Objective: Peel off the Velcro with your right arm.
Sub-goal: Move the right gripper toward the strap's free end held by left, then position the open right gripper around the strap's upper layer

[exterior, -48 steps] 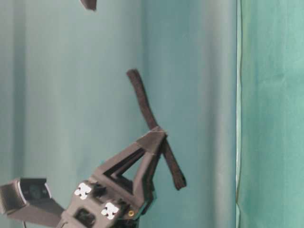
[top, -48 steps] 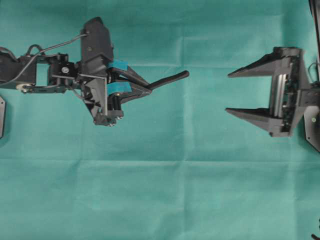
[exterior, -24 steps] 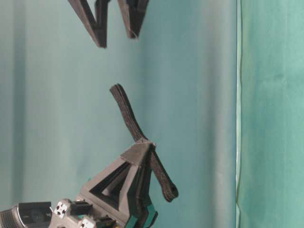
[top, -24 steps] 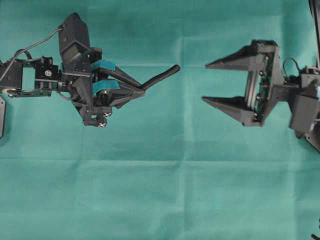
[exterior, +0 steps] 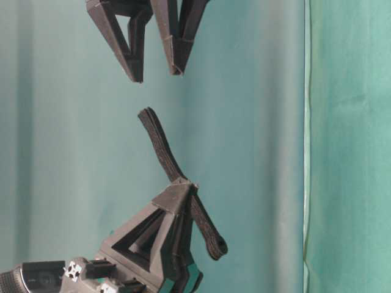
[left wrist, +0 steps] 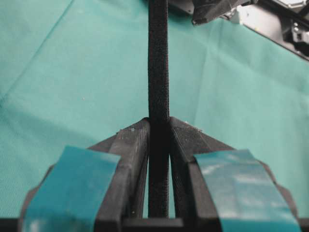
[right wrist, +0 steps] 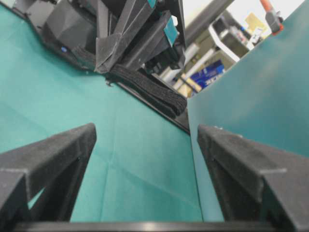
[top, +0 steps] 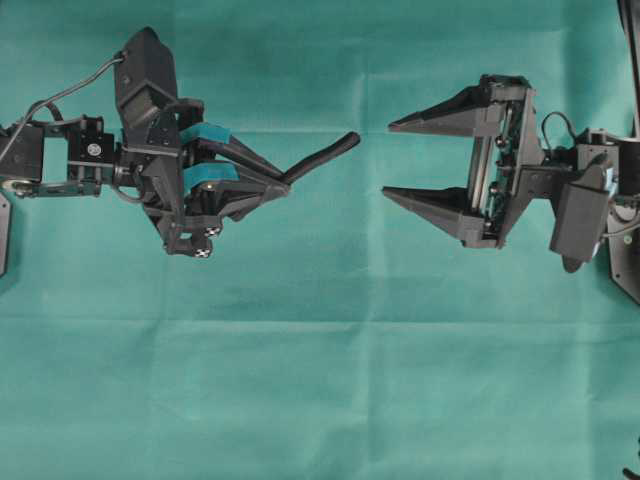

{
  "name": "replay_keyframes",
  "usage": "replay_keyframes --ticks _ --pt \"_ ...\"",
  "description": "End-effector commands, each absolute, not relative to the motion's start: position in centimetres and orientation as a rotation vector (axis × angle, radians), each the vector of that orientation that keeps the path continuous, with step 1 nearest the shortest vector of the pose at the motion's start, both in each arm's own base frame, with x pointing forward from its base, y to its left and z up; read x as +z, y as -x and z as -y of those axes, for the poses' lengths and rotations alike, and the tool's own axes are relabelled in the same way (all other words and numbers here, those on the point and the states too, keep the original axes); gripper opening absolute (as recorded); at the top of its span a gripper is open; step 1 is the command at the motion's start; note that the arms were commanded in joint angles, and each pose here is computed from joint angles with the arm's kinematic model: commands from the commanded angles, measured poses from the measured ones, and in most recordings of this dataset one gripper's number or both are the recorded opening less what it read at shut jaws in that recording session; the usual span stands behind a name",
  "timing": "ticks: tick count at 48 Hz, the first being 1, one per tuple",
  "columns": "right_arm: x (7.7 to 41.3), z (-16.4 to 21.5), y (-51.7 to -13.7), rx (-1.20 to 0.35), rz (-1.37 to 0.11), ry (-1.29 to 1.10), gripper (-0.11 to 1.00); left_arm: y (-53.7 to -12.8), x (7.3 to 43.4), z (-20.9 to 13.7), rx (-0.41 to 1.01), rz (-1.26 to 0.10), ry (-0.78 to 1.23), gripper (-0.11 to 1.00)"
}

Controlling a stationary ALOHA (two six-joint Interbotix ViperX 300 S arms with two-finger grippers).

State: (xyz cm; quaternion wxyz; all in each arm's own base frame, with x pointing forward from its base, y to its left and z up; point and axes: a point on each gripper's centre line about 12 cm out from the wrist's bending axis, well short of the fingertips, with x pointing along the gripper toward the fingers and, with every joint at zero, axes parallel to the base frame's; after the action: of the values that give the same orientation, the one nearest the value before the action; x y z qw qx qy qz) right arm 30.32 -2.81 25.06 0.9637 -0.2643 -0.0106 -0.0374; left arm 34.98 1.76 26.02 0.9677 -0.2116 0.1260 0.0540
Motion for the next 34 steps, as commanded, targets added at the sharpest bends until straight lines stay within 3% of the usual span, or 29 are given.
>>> replay_keyframes --ticks 1,34 --pt "26.0 2.9 -30.8 -0.089 0.061 0.537 0.81 -35.0 27.0 -1.8 0.102 -0.218 0.431 0.10" --pt "25.0 3.0 -32.8 -0.069 0.056 0.553 0.81 -34.8 26.7 -1.7 0.101 -0.217 0.430 0.10"
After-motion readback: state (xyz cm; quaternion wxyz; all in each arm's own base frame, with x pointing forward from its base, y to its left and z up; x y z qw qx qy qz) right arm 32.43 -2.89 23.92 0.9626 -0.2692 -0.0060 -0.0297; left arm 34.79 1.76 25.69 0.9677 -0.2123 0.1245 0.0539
